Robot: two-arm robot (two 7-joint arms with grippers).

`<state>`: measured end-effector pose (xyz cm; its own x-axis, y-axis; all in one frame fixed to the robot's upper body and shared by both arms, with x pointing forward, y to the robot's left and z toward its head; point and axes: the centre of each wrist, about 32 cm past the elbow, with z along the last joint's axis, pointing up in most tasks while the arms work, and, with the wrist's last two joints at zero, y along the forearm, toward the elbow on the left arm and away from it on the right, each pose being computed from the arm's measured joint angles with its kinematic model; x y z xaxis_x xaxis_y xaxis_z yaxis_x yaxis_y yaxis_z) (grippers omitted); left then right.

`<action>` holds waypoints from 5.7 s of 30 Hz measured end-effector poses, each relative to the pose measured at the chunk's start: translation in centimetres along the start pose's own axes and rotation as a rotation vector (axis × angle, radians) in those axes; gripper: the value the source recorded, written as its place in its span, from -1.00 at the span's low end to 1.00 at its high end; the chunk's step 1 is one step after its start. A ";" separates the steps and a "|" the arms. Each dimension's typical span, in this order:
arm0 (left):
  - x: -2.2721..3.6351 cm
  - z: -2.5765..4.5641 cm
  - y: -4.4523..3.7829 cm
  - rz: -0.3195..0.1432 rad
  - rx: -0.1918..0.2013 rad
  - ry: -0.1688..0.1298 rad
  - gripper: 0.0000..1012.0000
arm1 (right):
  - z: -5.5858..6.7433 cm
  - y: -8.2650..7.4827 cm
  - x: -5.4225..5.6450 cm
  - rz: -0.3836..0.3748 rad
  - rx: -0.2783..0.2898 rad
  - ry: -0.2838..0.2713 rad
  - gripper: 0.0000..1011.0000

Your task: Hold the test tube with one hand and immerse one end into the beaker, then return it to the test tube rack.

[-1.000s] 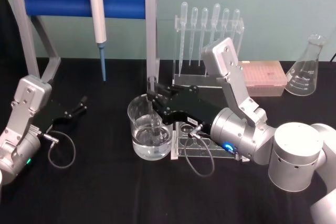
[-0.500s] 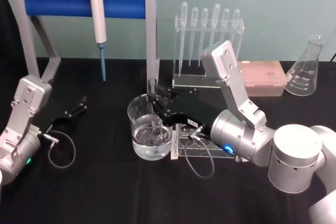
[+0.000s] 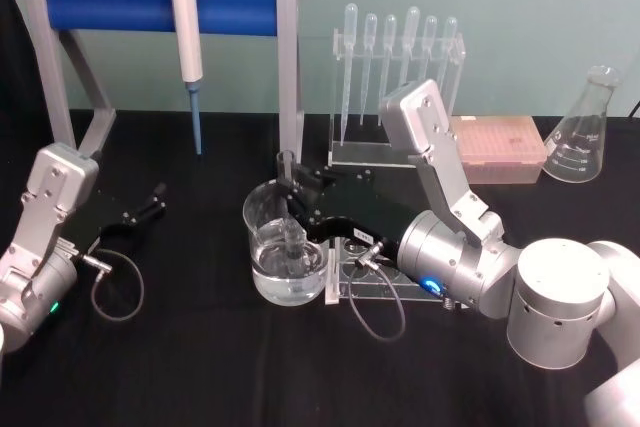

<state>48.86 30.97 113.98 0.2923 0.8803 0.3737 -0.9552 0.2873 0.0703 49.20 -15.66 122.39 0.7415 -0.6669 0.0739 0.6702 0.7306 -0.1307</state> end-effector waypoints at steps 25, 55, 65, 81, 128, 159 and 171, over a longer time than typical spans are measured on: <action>0.00 0.00 0.00 0.000 0.000 0.000 0.98 | 0.0 0.0 0.0 0.001 0.000 -0.001 -0.56; 0.00 0.00 0.00 0.000 0.000 0.000 0.98 | 0.0 0.0 0.0 0.000 0.000 0.000 -0.56; 0.00 0.00 0.00 0.000 0.000 0.000 0.98 | 0.0 0.0 0.0 0.000 0.000 0.000 -0.56; 0.00 0.00 0.00 0.000 0.000 0.000 0.98 | 0.0 0.0 0.0 0.000 0.000 0.000 -0.56; 0.00 0.00 0.00 0.000 0.000 0.000 0.98 | 0.0 0.0 0.0 0.000 0.000 0.000 -0.56; 0.00 0.00 0.00 0.000 0.000 0.000 0.98 | 0.0 0.0 0.0 0.000 0.000 0.000 -0.56; 0.00 0.00 0.00 0.000 0.000 0.000 0.98 | 0.0 0.0 0.0 0.000 0.000 0.000 -0.56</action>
<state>48.86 30.97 113.98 0.2922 0.8803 0.3737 -0.9553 0.2873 0.0703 49.21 -15.66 122.41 0.7415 -0.6668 0.0744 0.6701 0.7307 -0.1307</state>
